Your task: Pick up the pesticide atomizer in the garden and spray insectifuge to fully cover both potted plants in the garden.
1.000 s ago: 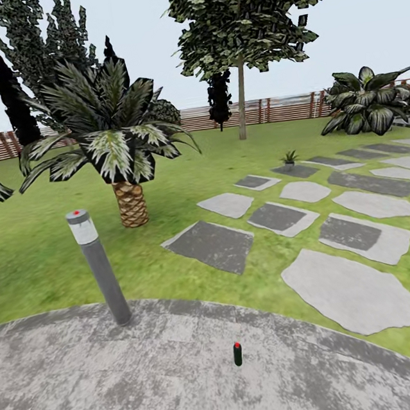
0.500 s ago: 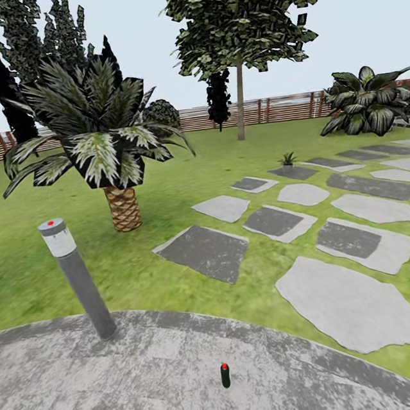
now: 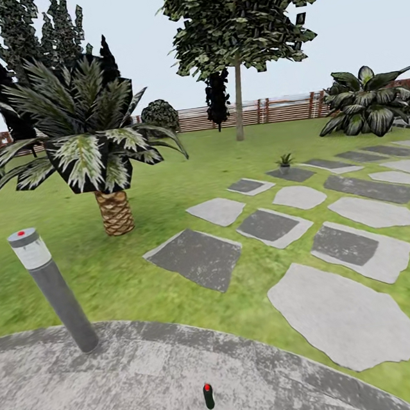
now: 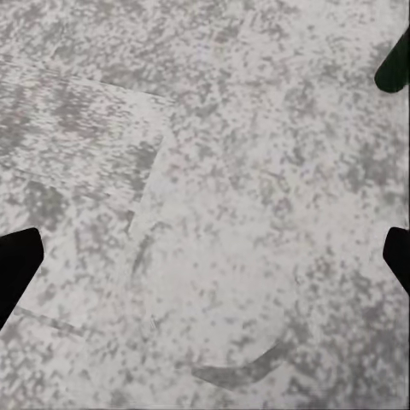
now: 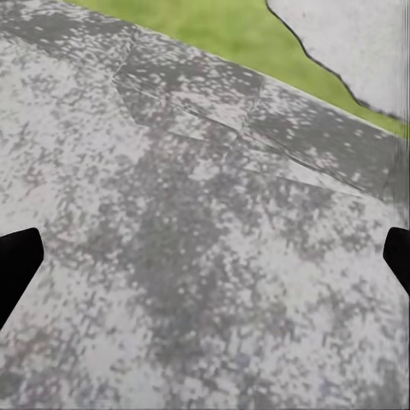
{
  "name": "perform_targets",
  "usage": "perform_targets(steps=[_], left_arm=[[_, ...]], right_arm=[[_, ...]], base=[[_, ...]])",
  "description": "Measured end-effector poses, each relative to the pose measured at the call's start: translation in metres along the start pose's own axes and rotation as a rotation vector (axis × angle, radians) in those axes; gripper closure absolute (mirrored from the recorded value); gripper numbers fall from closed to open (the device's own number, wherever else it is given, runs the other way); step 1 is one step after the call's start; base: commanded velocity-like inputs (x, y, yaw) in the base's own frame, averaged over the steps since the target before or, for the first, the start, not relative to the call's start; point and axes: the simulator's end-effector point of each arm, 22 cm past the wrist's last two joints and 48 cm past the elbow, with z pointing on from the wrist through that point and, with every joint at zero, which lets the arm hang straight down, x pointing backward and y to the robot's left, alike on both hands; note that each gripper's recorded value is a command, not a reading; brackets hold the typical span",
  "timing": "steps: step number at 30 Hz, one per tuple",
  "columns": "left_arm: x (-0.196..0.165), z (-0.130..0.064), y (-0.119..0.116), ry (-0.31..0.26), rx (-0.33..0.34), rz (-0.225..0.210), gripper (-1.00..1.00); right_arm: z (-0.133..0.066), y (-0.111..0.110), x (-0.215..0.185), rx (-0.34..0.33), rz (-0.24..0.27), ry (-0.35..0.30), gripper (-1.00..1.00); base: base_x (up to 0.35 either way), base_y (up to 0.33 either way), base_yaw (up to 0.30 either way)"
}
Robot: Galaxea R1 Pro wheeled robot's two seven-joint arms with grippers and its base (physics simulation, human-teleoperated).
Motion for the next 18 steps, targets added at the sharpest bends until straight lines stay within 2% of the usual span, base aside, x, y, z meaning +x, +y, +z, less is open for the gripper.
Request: perform_targets(steps=[18], left_arm=[[0.0000, 0.0000, 0.0000, 0.000, 0.000, 0.000, -1.00]], right_arm=[[0.0001, 0.0000, -0.0006, 0.000, 0.000, -0.001, -1.00]], base=[[0.175, -0.234, 0.000]])
